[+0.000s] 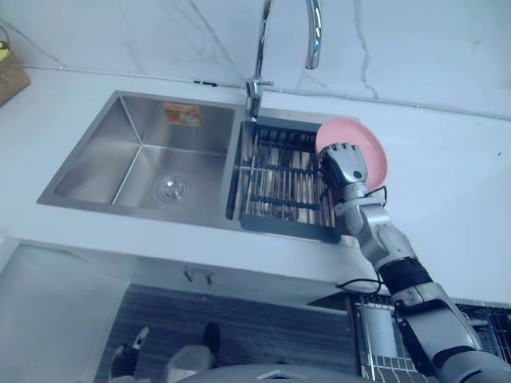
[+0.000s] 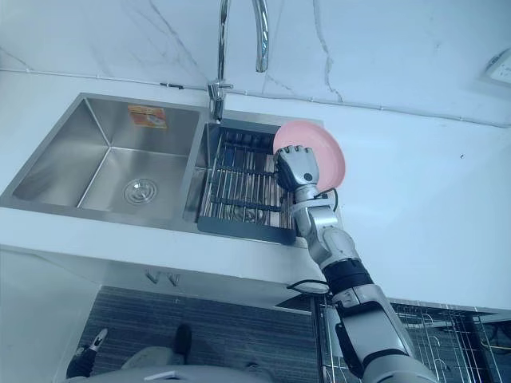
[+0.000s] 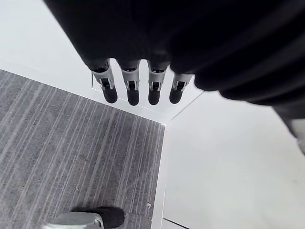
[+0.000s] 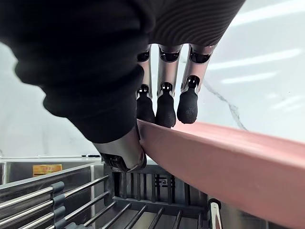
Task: Walk over to the sink, pick up the cup, carry it to the dishwasher, place the cup inside the dishwasher, then close the dishwasher door
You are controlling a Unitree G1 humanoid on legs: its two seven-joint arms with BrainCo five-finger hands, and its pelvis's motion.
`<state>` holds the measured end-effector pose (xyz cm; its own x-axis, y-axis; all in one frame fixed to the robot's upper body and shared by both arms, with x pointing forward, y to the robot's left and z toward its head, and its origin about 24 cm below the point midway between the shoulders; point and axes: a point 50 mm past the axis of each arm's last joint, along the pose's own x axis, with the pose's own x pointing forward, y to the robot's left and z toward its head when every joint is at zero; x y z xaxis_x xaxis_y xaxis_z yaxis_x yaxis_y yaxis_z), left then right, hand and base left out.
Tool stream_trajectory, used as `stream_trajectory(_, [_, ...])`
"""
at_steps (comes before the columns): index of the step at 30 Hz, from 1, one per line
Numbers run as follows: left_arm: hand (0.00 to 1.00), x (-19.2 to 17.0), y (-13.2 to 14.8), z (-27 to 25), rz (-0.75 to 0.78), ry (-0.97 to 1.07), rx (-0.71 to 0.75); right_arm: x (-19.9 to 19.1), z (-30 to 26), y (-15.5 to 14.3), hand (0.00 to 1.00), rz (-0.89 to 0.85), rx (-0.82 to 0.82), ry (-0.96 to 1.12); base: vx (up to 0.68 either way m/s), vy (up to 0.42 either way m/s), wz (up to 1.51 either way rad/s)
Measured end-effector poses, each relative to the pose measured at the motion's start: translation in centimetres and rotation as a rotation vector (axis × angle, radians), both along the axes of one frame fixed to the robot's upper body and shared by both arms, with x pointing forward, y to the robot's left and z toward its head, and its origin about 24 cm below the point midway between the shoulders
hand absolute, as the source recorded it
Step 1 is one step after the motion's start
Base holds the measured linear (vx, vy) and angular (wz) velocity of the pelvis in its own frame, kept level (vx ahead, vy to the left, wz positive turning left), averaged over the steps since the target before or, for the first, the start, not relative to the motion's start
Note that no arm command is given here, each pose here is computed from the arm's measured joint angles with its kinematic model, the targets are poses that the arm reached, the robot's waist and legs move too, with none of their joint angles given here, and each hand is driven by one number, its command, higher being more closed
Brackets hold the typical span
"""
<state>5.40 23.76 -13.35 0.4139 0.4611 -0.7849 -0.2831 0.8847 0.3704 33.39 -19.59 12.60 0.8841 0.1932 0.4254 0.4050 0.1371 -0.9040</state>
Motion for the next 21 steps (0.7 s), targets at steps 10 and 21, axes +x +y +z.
stream_trajectory(10, [0.00, -0.3, -0.3, -0.1, -0.013, 0.002, -0.005, -0.1, -0.3, 0.6, 1.00, 0.070, -0.003, 0.067, 0.00, 0.000, 0.00])
stream_trajectory(21, [0.00, -0.8, -0.3, -0.3, -0.010, 0.002, -0.001, -1.2, 1.1, 3.5, 1.00, 0.259, -0.058, 0.027, 0.00, -0.002, -0.01])
